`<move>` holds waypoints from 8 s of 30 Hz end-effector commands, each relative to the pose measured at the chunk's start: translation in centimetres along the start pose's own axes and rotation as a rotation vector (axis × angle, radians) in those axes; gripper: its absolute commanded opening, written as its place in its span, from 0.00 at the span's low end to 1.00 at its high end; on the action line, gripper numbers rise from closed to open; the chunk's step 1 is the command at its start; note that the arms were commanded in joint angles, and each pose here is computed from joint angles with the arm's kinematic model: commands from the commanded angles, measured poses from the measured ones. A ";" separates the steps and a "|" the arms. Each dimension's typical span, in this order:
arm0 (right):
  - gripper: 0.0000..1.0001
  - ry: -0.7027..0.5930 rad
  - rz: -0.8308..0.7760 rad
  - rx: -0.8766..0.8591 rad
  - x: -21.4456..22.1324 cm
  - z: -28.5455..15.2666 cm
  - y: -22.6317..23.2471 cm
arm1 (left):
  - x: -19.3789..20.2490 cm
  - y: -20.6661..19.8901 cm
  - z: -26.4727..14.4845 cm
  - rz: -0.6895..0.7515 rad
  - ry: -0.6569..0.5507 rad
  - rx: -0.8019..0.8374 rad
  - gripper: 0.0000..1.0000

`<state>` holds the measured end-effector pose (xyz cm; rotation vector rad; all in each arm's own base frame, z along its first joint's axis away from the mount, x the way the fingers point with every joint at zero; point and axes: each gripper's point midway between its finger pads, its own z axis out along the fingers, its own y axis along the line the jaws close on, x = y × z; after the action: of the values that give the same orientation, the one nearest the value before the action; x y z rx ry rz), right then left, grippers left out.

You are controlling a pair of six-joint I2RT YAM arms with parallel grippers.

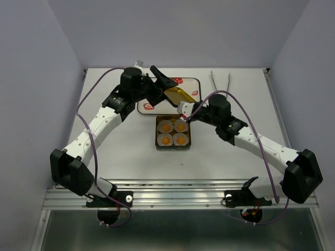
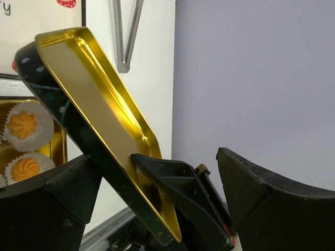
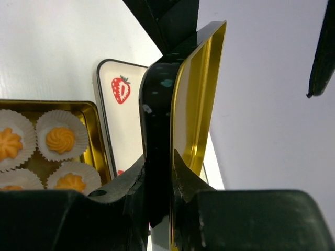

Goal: Pack the cookies

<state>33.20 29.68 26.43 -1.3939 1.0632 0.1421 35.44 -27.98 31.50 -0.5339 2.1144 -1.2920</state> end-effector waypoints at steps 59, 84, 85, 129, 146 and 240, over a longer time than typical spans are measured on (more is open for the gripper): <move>0.01 -0.079 1.938 -0.190 5.8 -7.6 2.7 | -1.5 11.9 -2.1 0.500 -0.083 0.037 0.99; 0.01 -0.210 2.050 -0.276 8.9 -8.6 5.1 | 0.6 13.3 1.0 0.495 0.040 0.044 0.99; 0.01 -0.205 2.093 -0.286 9.1 -8.6 5.6 | 0.6 13.5 1.1 0.493 0.042 0.039 0.99; 0.24 -0.073 2.133 -0.189 14.7 -6.6 7.8 | 1.1 16.4 2.7 0.498 0.096 -0.026 0.99; 0.41 0.108 2.105 -0.116 17.2 -6.2 9.1 | 1.4 19.1 3.9 0.494 0.127 -0.117 0.99; 0.98 0.485 1.910 0.147 13.0 2.0 10.1 | 5.6 20.6 2.8 0.391 0.157 -0.116 0.99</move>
<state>33.65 26.96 7.12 0.2422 2.4919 1.1252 32.90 -23.22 8.53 -0.0981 2.3547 -0.9708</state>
